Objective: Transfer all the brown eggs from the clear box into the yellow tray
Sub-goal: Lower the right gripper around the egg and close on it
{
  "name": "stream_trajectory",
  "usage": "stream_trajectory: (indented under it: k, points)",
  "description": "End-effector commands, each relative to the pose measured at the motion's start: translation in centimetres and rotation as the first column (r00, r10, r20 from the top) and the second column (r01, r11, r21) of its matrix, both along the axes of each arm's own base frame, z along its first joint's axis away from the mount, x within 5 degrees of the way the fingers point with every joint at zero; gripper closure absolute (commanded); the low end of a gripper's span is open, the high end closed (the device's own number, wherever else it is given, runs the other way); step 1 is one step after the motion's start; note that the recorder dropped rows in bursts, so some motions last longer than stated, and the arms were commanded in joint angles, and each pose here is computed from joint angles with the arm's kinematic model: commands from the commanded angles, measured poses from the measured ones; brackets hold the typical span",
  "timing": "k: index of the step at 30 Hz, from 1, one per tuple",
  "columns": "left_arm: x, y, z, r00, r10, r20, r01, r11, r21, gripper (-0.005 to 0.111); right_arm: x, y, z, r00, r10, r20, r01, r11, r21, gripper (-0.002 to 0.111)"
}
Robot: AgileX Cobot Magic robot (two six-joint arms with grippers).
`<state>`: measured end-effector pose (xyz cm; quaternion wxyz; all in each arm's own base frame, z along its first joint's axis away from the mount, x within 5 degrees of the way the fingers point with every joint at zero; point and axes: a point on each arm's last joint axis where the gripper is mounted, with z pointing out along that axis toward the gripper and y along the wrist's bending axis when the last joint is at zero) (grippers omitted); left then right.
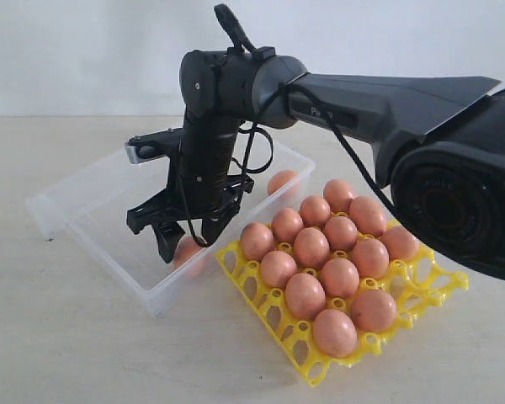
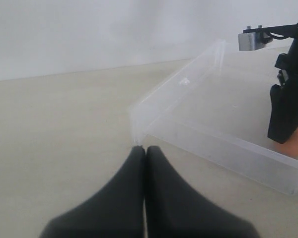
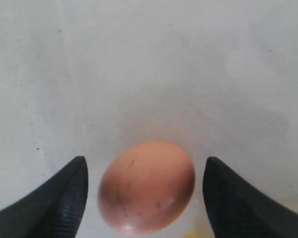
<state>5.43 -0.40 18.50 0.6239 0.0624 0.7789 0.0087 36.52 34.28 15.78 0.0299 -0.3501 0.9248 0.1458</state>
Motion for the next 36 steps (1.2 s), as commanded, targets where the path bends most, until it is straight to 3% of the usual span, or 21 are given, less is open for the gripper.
stream_trajectory:
  k: [1,15,21,26,30,36]
  points:
    - [0.0,0.0,0.1,1.0,0.003,0.007,-0.003,1.0,0.002,0.111,-0.3,0.1,0.5,0.999,-0.009,-0.053,0.011,0.999,0.037,0.045]
    - [0.0,0.0,0.1,1.0,0.003,0.007,-0.003,1.0,0.002,0.111,-0.2,0.1,-1.1,0.985,-0.132,-0.107,0.132,0.991,-0.009,0.045]
    - [0.0,0.0,0.1,1.0,0.003,0.007,-0.003,1.0,0.002,0.111,0.3,0.4,-2.1,0.964,-0.242,-0.109,0.243,0.97,-0.004,0.046]
    - [0.0,0.0,0.1,1.0,0.003,0.007,-0.003,1.0,0.002,0.111,0.5,0.8,-2.0,0.953,-0.287,-0.099,0.291,0.957,0.024,0.074]
    - [0.0,0.0,0.1,1.0,0.003,0.007,-0.003,1.0,0.002,0.111,0.6,0.8,-2.0,0.952,-0.293,-0.089,0.297,0.954,0.037,0.109]
    - [0.0,0.0,0.1,1.0,0.003,0.007,-0.003,1.0,0.002,0.111,1.2,1.3,-1.4,0.947,-0.316,-0.049,0.32,0.941,0.109,0.108]
